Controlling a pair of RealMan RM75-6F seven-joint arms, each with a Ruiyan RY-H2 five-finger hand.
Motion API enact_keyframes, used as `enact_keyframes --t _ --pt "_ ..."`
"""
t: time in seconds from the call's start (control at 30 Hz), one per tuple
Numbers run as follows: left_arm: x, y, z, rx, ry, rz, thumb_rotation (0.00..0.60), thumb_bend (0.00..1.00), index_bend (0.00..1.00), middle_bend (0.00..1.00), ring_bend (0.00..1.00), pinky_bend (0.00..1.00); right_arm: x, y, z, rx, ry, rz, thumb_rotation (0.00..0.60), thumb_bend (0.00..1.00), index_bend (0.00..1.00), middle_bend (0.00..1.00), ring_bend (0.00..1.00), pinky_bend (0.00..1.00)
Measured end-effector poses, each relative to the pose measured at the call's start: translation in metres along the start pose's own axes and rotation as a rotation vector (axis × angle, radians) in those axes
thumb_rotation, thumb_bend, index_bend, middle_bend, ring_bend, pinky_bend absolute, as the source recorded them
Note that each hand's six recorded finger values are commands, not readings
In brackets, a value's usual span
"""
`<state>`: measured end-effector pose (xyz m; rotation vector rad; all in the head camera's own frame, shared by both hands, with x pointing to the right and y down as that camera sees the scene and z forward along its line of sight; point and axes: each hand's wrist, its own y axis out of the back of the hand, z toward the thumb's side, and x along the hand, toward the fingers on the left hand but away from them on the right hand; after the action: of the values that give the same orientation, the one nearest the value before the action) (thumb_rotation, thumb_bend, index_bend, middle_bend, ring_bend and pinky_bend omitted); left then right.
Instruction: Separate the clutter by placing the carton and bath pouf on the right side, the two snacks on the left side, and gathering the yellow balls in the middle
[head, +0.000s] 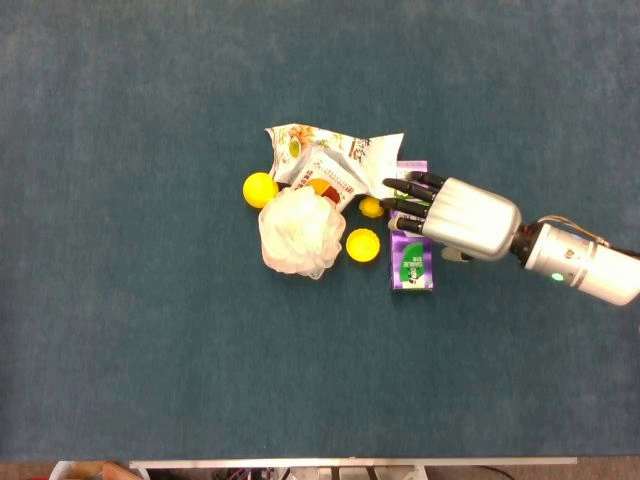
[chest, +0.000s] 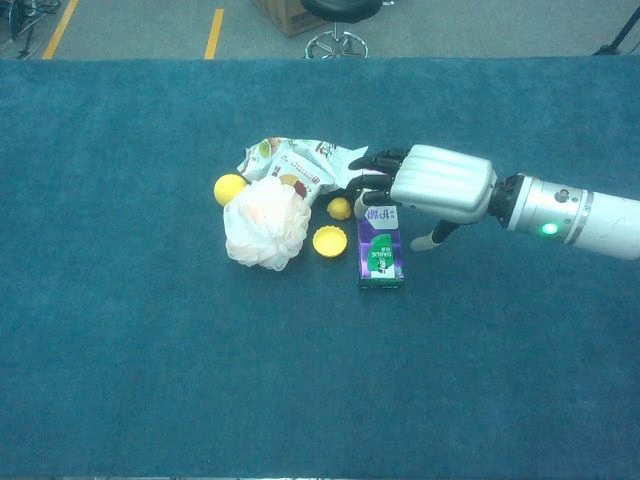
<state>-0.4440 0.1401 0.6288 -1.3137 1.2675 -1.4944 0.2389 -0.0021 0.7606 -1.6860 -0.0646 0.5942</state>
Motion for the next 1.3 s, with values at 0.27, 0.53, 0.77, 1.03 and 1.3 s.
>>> enact_keyframes --t 0.27,0.53,0.77,1.03,1.3 --pt "-0.002 -0.001 -0.003 -0.003 0.008 -0.005 0.6 0.45 0.32 0.19 0.09 0.2 -0.011 -0.008 -0.001 0.011 0.008 0.028 0.6 0.0 0.32 0.22 0.08 0.21" --pt "-0.006 0.0 -0.007 -0.008 0.016 -0.002 0.6 0.45 0.32 0.19 0.09 0.2 -0.021 -0.019 -0.003 0.017 0.009 0.056 0.6 0.0 0.32 0.23 0.1 0.22" --pt "-0.009 0.0 -0.011 -0.008 0.026 -0.005 0.6 0.44 0.32 0.19 0.09 0.2 -0.022 -0.02 -0.004 0.028 0.005 0.041 0.6 0.0 0.33 0.41 0.27 0.29" --pt "-0.009 -0.002 -0.009 -0.009 0.021 -0.006 0.6 0.45 0.32 0.19 0.09 0.2 -0.017 -0.017 -0.005 0.034 -0.001 0.009 0.6 0.0 0.53 0.66 0.51 0.45" --pt "-0.01 -0.004 -0.009 -0.009 0.022 -0.01 0.6 0.44 0.32 0.19 0.09 0.2 -0.008 -0.018 -0.01 0.042 -0.017 0.01 0.6 0.0 0.59 0.73 0.59 0.48"
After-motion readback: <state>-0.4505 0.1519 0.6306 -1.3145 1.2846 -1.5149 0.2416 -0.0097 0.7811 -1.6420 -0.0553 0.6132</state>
